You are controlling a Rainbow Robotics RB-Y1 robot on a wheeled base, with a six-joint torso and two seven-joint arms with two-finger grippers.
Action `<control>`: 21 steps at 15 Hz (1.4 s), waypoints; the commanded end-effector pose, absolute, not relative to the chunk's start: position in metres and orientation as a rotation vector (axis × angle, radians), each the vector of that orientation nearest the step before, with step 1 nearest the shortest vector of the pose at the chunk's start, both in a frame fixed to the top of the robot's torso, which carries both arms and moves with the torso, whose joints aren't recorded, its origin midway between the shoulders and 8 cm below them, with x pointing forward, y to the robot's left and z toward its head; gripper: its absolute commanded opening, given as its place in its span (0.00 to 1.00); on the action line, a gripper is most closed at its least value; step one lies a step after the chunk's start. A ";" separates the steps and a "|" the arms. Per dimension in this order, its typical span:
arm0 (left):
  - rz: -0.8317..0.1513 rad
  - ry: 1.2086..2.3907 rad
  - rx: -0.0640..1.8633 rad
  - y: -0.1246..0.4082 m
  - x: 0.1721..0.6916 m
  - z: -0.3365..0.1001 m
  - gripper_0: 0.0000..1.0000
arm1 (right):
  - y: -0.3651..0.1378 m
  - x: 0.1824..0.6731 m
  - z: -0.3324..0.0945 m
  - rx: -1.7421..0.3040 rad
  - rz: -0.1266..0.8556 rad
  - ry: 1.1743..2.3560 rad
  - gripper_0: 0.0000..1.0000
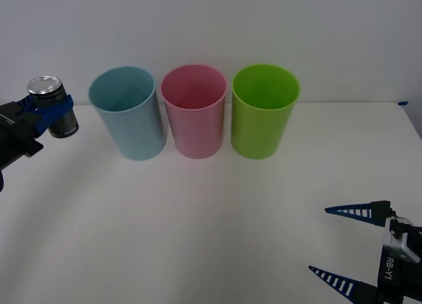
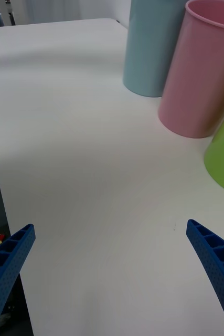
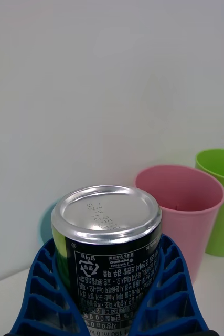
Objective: Put cans in the blue bin and PET bottles in the pink bin and trash in the green bin.
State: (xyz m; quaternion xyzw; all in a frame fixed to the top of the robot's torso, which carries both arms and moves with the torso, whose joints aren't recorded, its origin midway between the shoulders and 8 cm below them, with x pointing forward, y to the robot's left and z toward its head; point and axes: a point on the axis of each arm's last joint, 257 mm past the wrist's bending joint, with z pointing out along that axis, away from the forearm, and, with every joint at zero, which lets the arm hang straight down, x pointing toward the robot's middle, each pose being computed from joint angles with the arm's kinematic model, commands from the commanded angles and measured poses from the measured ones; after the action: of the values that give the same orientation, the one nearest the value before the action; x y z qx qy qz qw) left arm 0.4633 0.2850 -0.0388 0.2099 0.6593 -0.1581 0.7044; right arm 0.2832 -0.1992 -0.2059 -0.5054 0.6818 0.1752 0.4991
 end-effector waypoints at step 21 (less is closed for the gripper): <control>-0.352 1.618 0.477 0.236 0.627 -0.047 0.00 | -0.199 0.283 -0.206 -1.223 0.424 1.649 1.00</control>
State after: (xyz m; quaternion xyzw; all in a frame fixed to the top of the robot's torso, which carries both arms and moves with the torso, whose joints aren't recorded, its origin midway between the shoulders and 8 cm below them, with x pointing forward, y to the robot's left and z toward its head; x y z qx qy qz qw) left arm 0.6220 0.2374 -0.0440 0.2094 0.7081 -0.1550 0.6562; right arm 0.2832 -0.1992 -0.2059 -0.5054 0.6818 0.1752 0.4991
